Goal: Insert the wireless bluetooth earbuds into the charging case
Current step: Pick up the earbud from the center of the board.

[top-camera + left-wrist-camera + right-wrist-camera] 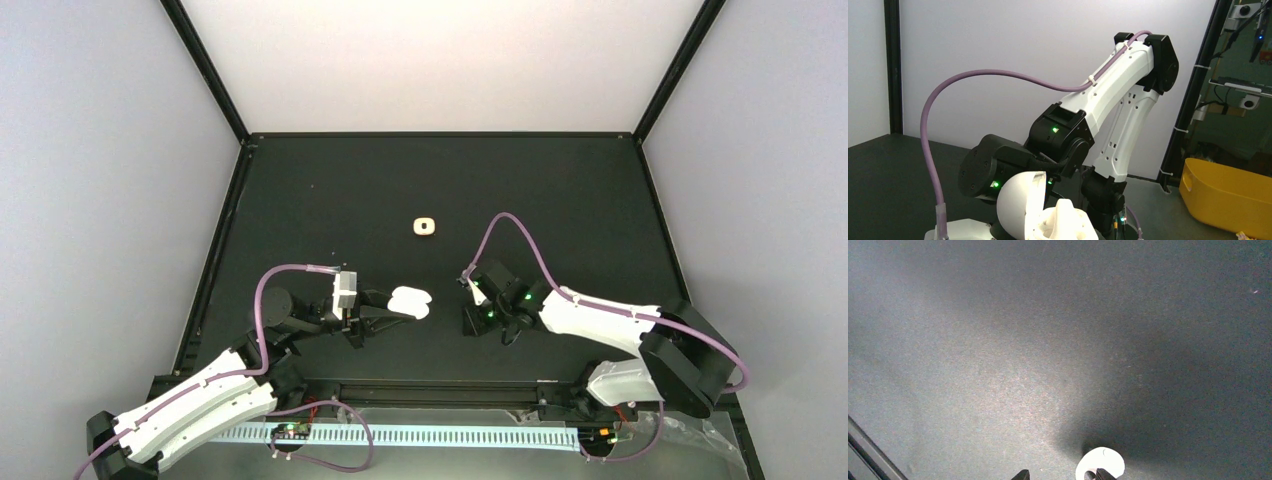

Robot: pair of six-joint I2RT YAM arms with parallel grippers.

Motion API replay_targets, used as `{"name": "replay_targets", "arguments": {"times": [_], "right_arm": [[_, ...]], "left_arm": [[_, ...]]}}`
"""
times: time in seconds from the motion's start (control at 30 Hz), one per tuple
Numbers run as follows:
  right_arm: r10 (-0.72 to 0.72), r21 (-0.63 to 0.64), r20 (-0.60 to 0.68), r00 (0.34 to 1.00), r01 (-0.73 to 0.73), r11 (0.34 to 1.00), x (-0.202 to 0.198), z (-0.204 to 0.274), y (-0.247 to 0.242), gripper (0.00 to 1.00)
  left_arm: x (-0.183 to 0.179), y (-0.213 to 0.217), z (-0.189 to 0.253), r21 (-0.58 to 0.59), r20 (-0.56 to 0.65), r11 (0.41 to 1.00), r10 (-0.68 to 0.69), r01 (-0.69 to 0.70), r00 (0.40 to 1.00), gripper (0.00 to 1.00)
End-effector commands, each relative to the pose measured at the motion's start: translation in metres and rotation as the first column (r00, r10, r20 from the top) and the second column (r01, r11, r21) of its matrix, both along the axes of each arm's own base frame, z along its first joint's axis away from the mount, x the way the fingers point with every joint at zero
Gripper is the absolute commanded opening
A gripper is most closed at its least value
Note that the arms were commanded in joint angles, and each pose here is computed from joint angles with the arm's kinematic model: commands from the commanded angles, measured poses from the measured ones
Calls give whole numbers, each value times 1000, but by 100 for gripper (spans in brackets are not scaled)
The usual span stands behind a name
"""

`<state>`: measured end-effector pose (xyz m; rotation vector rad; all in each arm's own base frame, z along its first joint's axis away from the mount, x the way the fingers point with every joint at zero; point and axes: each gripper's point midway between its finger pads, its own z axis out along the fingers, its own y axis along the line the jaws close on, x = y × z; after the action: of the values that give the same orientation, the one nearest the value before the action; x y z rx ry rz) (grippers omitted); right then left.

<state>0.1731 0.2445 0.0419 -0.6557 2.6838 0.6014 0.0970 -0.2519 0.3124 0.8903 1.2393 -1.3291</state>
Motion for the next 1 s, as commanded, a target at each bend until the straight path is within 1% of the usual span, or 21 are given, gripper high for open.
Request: {"name": "replay_targets", "arguments": {"times": [0.0, 0.17, 0.53, 0.97], "right_arm": [[-49, -122, 1, 999, 49, 991, -1, -18, -26, 33], [-68, -137, 14, 998, 69, 988, 1, -17, -30, 27], [-97, -159, 22, 995, 99, 982, 4, -18, -35, 24], [-100, -140, 37, 994, 104, 985, 5, -13, -34, 14]], "left_arm": [[0, 0, 2, -3, 15, 1000, 7, -7, 1000, 2], [0, 0, 1, -1, 12, 1000, 9, -9, 1000, 2], [0, 0, 0, 0, 12, 1000, 10, -10, 1000, 2], [0, -1, 0, -2, 10, 1000, 7, -7, 1000, 2]]}}
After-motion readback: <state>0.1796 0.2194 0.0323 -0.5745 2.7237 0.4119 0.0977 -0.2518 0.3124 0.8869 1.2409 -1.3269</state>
